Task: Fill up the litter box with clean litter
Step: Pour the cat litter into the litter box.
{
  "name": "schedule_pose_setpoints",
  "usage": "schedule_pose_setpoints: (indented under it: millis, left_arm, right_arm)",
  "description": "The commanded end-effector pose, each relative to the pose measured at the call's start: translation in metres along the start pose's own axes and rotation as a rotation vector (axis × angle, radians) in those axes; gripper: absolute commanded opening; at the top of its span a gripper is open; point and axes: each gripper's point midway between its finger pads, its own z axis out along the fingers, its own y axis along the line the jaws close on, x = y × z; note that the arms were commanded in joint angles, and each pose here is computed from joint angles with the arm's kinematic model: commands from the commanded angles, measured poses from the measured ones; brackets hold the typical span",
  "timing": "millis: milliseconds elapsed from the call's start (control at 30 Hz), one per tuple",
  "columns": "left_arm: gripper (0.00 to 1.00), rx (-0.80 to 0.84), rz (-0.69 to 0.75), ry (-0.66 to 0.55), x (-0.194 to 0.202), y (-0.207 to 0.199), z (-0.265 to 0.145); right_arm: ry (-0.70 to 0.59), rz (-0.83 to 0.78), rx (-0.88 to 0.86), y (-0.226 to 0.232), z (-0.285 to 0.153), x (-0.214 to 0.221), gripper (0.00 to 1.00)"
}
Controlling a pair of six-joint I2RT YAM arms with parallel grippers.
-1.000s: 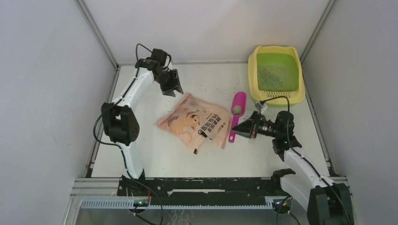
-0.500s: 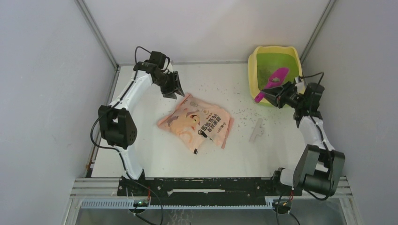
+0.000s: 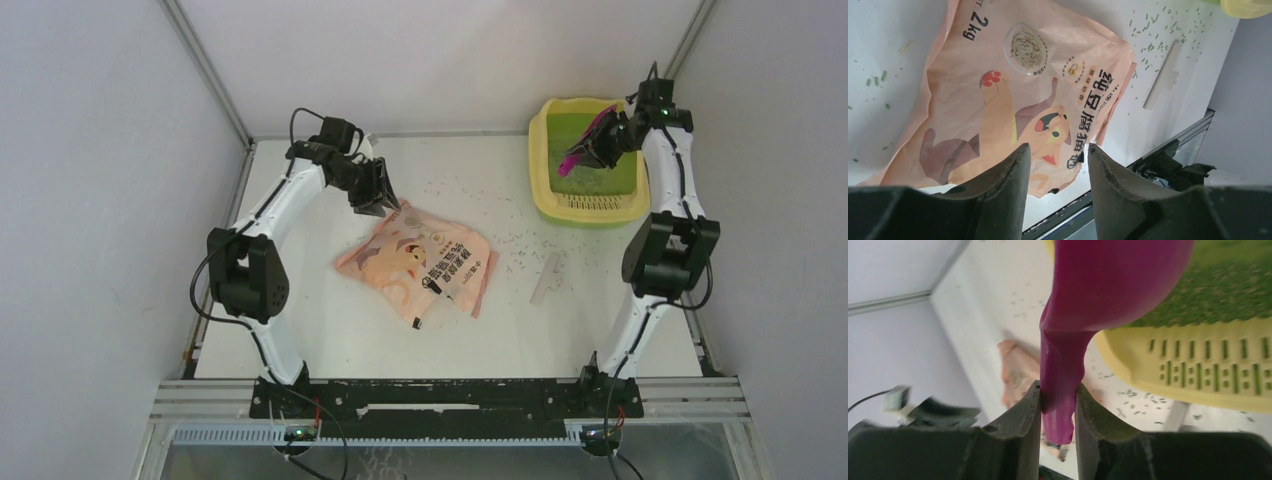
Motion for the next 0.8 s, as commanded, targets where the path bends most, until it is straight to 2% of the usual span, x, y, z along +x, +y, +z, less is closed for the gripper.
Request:
schedule_pose_setpoints:
  millis: [0, 267, 500, 533, 600, 667, 700, 767]
  left_arm:
    - [0.51, 0.083, 0.077, -0.053, 0.001, -0.022, -0.020]
    - [0.51, 0.092, 0.076, -0.055, 0.008, -0.022, -0.023]
    - [0.55, 0.086, 0.065, -0.050, 0.013, -0.018, -0.020]
    - [0.57, 0.086, 0.064, -0.048, 0.013, -0.018, -0.019]
    - [0.69, 0.078, 0.057, -0.047, 0.012, -0.016, -0.018]
    - [0.85, 0.071, 0.052, -0.048, 0.011, -0.016, -0.017]
    - [0.98, 0.068, 0.049, -0.050, 0.010, -0.015, -0.017]
    - [1.00, 0.065, 0.045, -0.049, 0.008, -0.015, -0.016]
  right_arm:
    - [0.105, -0.116, 0.369, -0.040, -0.002, 0.016, 0.00]
    - [0.103, -0.291, 0.791, -0.081, -0.003, 0.015, 0.00]
    - [0.067, -0.412, 0.935, -0.081, -0.011, 0.014, 0.00]
    - [0.062, -0.424, 0.948, -0.081, -0.012, 0.014, 0.00]
    - [0.062, -0.442, 0.978, -0.083, -0.013, 0.014, 0.00]
    - [0.054, -0.466, 1.014, -0.084, -0.015, 0.013, 0.00]
    - [0.063, -0.471, 1.009, -0.084, -0.012, 0.015, 0.00]
    - [0.071, -0.482, 1.025, -0.086, -0.009, 0.017, 0.00]
